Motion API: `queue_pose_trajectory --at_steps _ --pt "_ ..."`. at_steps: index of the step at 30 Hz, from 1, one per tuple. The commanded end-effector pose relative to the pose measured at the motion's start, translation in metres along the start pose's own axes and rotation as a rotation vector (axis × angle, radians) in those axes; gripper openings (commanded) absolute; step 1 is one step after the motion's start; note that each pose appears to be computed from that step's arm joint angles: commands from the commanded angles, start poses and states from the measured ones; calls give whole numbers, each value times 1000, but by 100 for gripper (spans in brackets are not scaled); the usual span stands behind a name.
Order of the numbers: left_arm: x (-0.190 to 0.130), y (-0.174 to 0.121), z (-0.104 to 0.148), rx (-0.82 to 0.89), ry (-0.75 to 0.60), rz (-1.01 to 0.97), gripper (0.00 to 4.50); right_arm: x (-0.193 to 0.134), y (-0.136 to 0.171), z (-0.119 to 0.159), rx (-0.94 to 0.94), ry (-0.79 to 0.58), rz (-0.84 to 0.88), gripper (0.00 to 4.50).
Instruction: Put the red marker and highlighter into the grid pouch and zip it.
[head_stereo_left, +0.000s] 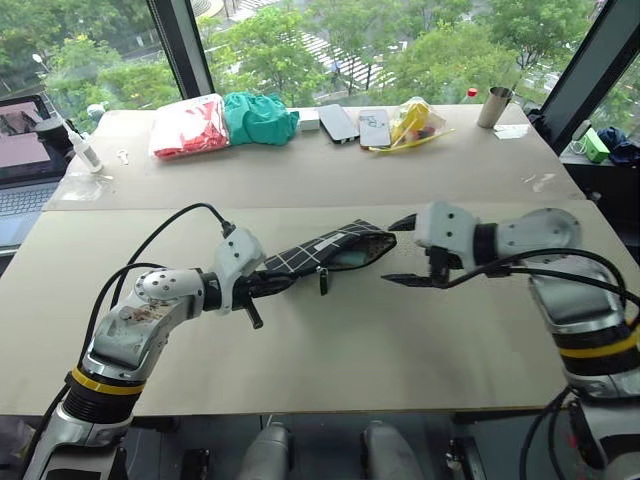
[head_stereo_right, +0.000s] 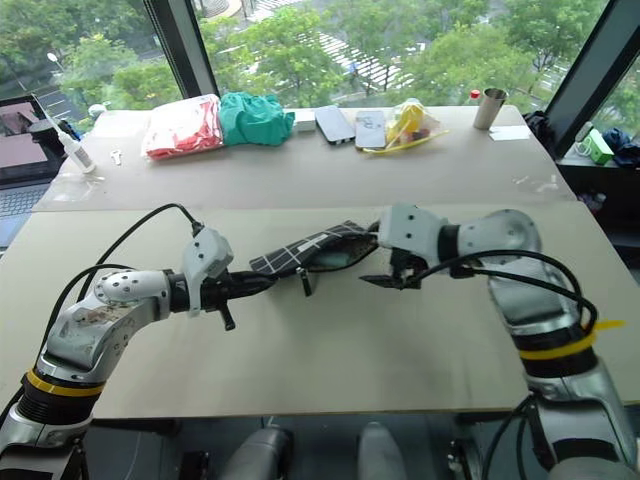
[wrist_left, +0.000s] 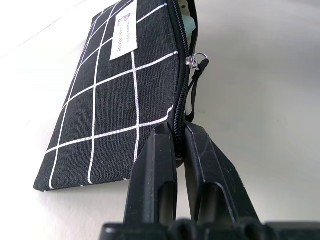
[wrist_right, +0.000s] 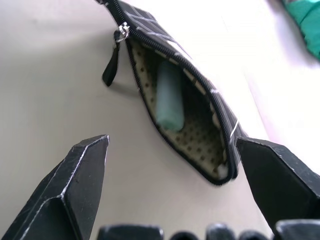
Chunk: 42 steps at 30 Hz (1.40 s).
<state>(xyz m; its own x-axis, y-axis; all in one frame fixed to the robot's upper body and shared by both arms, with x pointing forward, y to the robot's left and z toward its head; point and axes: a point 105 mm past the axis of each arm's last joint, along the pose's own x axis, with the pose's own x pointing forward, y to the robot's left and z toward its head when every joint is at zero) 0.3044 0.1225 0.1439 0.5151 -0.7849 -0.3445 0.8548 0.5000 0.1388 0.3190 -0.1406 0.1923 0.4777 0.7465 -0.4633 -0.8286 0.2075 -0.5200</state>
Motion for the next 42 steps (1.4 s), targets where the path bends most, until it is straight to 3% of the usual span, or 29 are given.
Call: queue_pose_trajectory --at_steps 1,4,7,11,19,33,36,42 --pt "-4 -1 11 33 -31 0 0 -10 8 8 157 -87 -36 447" --pt "-5 0 10 31 -29 2 0 3 44 19 341 -194 38 447" --pt "-4 0 10 31 -28 0 0 26 64 15 459 -184 46 447" --pt "-3 -1 11 34 -27 -8 0 49 58 -2 609 -148 -42 447" --pt "-2 -1 12 36 -29 -11 0 83 64 1 665 -118 1 447" --pt "-2 -2 12 35 -31 -10 0 117 49 47 735 -251 50 447" --pt "-3 -1 11 36 -30 -8 0 115 56 46 702 -242 74 386" --pt "-3 -2 11 36 -30 -9 0 108 50 39 694 -235 45 181"
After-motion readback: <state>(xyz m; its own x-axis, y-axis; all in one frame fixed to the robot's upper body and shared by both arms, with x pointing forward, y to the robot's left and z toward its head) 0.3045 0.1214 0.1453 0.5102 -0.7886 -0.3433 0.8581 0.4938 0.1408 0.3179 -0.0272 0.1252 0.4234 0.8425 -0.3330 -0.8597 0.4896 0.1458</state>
